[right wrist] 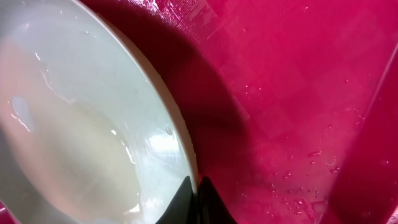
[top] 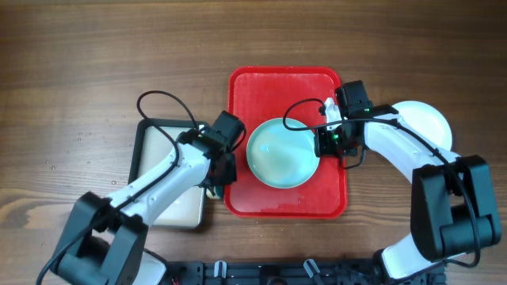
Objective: Clean dirty plates on tray and stack at the side
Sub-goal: 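Carry the sponge back and drop it into the soapy tub, then lift the light-blue plate up on edge with the right gripper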
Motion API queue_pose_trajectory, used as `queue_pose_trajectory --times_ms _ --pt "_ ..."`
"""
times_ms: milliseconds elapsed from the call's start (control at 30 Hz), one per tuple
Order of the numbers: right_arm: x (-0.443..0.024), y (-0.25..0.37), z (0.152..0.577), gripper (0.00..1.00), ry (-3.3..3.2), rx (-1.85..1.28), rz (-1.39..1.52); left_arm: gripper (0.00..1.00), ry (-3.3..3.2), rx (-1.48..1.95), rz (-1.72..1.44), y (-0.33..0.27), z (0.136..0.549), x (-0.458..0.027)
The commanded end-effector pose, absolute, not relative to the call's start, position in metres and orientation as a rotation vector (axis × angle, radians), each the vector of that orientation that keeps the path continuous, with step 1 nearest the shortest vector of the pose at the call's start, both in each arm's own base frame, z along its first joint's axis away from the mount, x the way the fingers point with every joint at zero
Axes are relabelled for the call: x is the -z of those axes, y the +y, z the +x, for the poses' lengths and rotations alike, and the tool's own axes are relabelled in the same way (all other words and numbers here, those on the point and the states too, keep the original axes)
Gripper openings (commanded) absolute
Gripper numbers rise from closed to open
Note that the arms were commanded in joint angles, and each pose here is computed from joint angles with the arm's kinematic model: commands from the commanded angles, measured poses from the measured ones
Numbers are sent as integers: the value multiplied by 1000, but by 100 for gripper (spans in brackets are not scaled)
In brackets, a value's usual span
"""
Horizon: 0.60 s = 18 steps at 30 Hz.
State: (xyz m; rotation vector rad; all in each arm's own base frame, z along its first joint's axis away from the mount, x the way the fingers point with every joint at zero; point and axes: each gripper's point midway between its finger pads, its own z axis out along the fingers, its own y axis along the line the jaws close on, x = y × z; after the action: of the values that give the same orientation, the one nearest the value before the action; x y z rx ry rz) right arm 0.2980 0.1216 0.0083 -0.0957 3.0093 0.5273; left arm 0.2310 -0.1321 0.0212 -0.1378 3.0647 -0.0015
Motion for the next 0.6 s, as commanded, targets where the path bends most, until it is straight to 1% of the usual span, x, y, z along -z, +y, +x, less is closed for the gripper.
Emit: queue_pose_trajectory --times_ms 0,67,100,200,333,400,467,567 --pt "-15 119 300 5 2989 -518 -76 28 3083 -43 -176 -128 228 -12" --pt "-15 119 300 4 2989 -518 -76 9 3104 7 -175 -134 225 -12" --pt "-15 119 300 4 2989 -518 -76 4 3112 26 -174 -136 224 -12" --pt "-15 119 300 4 2989 -517 -77 4 3100 58 -175 -139 225 -24" --pt "-15 119 300 4 2989 -517 -77 4 2980 132 -176 -141 238 -79" --pt "-15 119 300 4 2989 -517 -77 4 2898 95 -218 -121 239 -105" --pt "-15 119 300 4 2989 -517 -76 4 2858 -21 -290 -90 234 -117" --pt "-15 119 300 4 2989 -517 -77 4 2853 -222 -409 -46 225 -111"
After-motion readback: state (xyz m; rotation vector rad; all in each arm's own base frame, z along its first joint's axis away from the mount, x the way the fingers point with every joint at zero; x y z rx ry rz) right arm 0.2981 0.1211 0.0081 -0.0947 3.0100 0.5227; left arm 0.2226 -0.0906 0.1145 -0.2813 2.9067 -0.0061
